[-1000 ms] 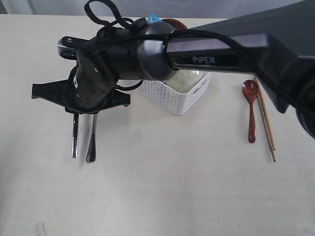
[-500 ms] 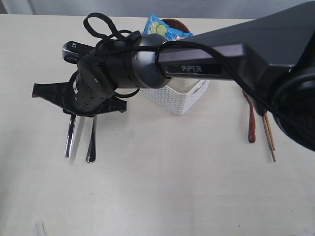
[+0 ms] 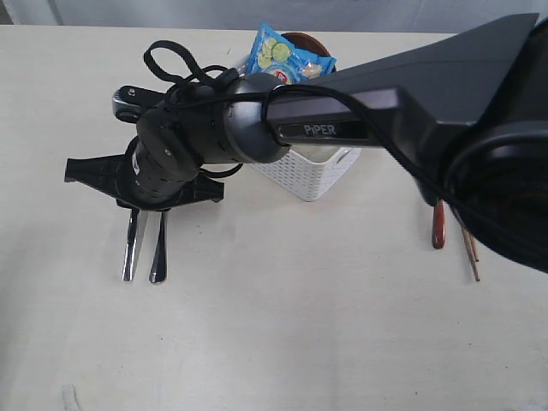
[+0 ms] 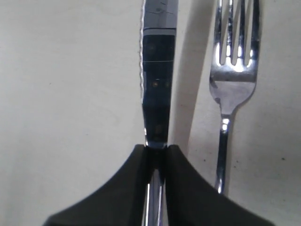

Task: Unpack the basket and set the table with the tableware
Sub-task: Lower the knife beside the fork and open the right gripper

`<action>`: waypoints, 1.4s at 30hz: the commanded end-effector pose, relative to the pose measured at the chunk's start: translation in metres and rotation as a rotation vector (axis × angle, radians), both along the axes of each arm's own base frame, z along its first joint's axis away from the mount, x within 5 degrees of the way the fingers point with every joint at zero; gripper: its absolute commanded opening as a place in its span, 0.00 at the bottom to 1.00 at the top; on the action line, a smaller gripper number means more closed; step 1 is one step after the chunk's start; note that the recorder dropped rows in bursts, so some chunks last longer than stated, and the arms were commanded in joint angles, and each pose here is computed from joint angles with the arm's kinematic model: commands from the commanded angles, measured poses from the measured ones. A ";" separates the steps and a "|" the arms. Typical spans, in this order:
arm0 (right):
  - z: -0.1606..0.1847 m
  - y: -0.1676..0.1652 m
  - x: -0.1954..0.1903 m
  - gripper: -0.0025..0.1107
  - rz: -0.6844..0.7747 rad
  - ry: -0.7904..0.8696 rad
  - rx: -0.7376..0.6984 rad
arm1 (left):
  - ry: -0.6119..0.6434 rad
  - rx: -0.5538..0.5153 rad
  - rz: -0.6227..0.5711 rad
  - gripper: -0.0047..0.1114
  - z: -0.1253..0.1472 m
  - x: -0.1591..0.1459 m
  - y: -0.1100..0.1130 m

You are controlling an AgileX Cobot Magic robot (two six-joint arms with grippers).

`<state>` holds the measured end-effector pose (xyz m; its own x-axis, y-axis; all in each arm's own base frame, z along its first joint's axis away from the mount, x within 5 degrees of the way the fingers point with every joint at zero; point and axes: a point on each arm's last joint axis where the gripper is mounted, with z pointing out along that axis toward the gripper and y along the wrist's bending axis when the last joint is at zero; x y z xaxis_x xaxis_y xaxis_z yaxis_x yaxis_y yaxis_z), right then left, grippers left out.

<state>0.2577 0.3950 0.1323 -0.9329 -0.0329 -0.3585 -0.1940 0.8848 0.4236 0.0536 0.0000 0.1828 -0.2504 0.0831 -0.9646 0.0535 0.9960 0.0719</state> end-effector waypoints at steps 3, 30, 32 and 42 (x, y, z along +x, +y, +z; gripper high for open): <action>-0.003 0.000 0.002 0.02 0.000 -0.006 -0.002 | -0.001 -0.007 -0.005 0.04 0.000 0.000 0.000; -0.003 -0.003 0.006 0.02 -0.040 0.016 0.008 | -0.001 -0.007 -0.005 0.04 0.000 0.000 0.000; -0.003 -0.003 0.006 0.02 -0.040 0.016 0.008 | -0.001 -0.007 -0.005 0.04 0.000 0.000 0.000; -0.002 -0.002 0.006 0.27 -0.040 0.012 0.014 | -0.001 -0.007 -0.005 0.04 0.000 0.000 0.000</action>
<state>0.2609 0.3933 0.1275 -0.9409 0.0021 -0.3388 -0.1537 0.8884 0.4325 0.0536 0.0000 0.1828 -0.2504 0.0831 -0.9646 0.0535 0.9960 0.0719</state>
